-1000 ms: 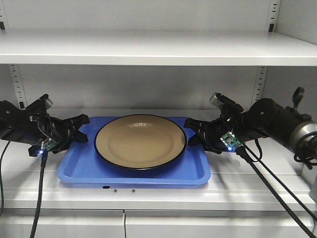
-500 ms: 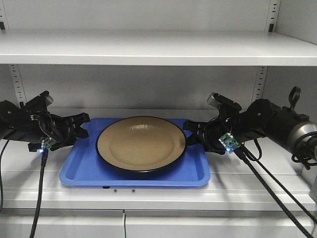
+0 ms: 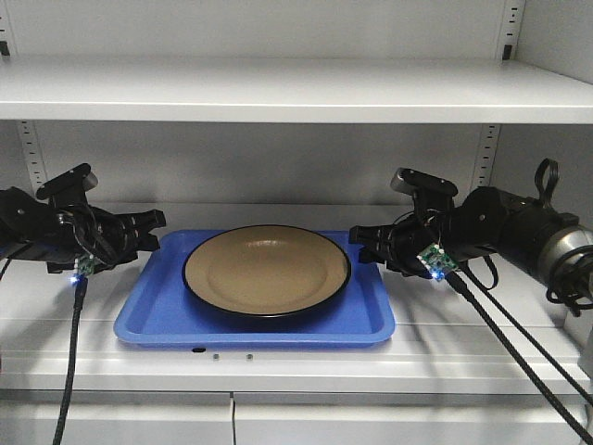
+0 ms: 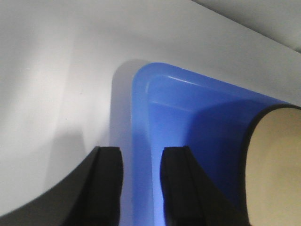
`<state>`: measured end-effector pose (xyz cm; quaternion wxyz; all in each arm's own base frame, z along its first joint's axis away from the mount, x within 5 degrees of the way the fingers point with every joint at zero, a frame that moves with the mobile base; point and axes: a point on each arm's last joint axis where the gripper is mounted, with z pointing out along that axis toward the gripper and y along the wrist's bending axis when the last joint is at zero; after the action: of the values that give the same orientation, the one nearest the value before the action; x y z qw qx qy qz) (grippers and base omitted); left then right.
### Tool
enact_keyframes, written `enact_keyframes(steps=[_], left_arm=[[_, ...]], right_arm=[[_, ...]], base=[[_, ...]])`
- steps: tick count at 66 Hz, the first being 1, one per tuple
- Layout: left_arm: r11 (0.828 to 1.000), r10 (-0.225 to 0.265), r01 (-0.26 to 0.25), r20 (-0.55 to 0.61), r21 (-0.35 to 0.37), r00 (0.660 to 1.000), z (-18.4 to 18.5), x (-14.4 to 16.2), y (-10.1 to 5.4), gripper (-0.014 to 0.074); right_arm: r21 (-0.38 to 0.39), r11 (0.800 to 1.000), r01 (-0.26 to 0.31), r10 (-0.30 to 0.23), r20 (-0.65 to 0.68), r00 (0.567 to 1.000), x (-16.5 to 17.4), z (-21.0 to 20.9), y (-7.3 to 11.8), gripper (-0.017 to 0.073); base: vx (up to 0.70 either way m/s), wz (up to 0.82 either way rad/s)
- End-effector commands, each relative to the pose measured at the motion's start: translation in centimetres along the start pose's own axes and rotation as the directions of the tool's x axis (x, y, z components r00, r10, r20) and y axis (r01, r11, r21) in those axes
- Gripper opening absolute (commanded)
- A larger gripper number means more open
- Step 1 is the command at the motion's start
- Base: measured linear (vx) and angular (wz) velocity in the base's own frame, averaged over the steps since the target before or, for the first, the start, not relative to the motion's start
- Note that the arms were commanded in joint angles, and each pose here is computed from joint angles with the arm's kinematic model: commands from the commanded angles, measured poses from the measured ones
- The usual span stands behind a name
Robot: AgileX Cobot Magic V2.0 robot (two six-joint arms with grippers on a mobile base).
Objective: Place disk in tray to left cabinet
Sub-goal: 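Open the left gripper and withdraw it from the tray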
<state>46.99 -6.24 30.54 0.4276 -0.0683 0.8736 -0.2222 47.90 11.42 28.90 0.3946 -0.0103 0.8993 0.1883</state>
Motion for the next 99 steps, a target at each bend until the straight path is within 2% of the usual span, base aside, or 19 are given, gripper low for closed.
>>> enact_keyframes(steps=[1, 40, 52, 56, 69, 79, 82, 92, 96, 99], left_arm=[[0.999, 0.012, -0.017, 0.138, 0.038, 0.99, -2.9, -2.6, -1.9, 0.0349], [0.999, 0.008, -0.013, 0.132, 0.039, 0.991, -3.0, -2.5, -1.9, 0.0349], [1.0, -0.004, 0.003, 0.129, 0.007, 0.992, -5.1, -0.5, -1.4, 0.0349], [1.0, -0.005, 0.007, 0.158, -0.01, 0.987, -6.8, 0.3, -1.3, 0.0349], [0.996, 0.068, -0.05, 0.282, -0.071, 0.957, -13.8, 3.2, -1.2, 0.0348], [0.977, 0.205, -0.164, 0.374, -0.139, 0.905, -19.7, 6.6, -1.0, 0.0322], [0.972, 0.226, -0.179, 0.396, -0.152, 0.89, -21.1, 7.8, -0.8, 0.0302], [0.953, 0.298, -0.229, 0.472, -0.199, 0.83, -24.3, 12.2, 0.4, 0.0179], [0.939, 0.341, -0.262, 0.489, -0.225, 0.803, -25.3, 14.2, 1.0, 0.0104], [0.929, 0.364, -0.274, 0.484, -0.248, 0.796, -25.8, 16.1, 1.9, 0.0043]], right_arm=[[-0.026, 0.999, 0.019, -0.015, 0.176, 0.984, -3.2, -3.8, 1.5, 0.038], [-0.026, 0.999, 0.019, -0.014, 0.175, 0.984, -3.2, -3.8, 1.5, 0.0378], [-0.026, 0.999, 0.019, -0.015, 0.168, 0.986, -3.1, -3.8, 1.5, 0.0378], [-0.026, 0.999, 0.019, -0.015, 0.168, 0.986, -3.1, -3.8, 1.5, 0.0378], [-0.026, 0.999, 0.019, -0.015, 0.168, 0.986, -3.1, -3.8, 1.5, 0.0378], [-0.026, 0.999, 0.019, -0.015, 0.168, 0.986, -3.1, -3.8, 1.5, 0.0378], [-0.026, 0.999, 0.019, -0.015, 0.168, 0.986, -3.1, -3.8, 1.5, 0.0378], [-0.026, 0.999, 0.019, -0.015, 0.168, 0.986, -3.1, -3.8, 1.5, 0.0378], [-0.026, 0.999, 0.019, -0.015, 0.168, 0.986, -3.1, -3.8, 1.5, 0.0378], [-0.026, 0.999, 0.019, -0.015, 0.168, 0.986, -3.1, -3.8, 1.5, 0.0378]], base=[[0.0, 0.0], [0.0, 0.0], [0.0, 0.01], [0.0, 0.0], [0.0, 0.0], [0.0, 0.0], [0.0, 0.0], [0.0, 0.0], [0.0, 0.0], [0.0, 0.0]])
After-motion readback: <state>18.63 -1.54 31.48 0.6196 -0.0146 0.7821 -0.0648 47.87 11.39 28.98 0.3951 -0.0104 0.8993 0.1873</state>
